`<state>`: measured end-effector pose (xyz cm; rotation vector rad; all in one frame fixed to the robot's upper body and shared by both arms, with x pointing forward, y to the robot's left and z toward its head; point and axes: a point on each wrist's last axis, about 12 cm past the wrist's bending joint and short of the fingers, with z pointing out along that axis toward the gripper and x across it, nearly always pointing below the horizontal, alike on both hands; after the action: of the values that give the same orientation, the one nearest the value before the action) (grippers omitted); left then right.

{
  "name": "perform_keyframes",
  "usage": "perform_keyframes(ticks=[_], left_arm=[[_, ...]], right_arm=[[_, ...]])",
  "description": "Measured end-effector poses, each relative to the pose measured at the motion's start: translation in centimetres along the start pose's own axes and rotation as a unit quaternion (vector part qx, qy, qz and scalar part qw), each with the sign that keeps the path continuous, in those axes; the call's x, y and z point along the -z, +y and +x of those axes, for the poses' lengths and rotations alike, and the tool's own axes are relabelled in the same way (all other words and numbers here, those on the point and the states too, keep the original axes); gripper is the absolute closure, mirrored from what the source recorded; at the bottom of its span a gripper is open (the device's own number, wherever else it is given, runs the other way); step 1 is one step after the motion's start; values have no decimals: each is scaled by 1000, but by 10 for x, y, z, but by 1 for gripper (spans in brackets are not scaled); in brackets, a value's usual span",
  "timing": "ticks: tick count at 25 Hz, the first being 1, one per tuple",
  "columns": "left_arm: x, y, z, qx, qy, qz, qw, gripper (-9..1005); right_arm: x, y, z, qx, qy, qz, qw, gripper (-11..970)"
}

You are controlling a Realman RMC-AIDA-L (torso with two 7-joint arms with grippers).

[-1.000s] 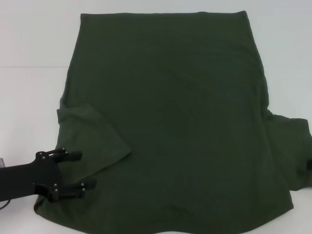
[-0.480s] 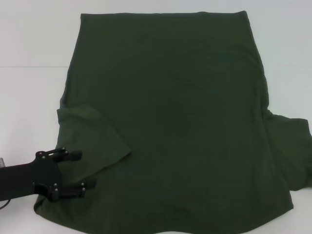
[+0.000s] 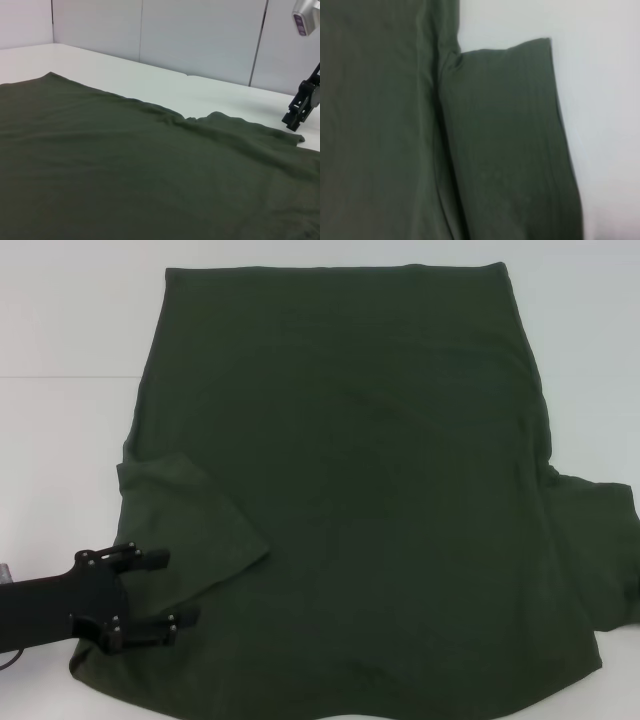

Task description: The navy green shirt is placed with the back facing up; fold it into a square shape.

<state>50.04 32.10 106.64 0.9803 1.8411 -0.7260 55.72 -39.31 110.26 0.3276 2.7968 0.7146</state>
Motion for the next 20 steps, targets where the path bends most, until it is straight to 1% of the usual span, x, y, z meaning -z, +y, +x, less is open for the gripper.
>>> perform_keyframes(ticks=[20], left_arm=[[1,1,1,0,2,-4,1000,149]], right_arm=[[-8,8,0,6,1,-5,1000,325]])
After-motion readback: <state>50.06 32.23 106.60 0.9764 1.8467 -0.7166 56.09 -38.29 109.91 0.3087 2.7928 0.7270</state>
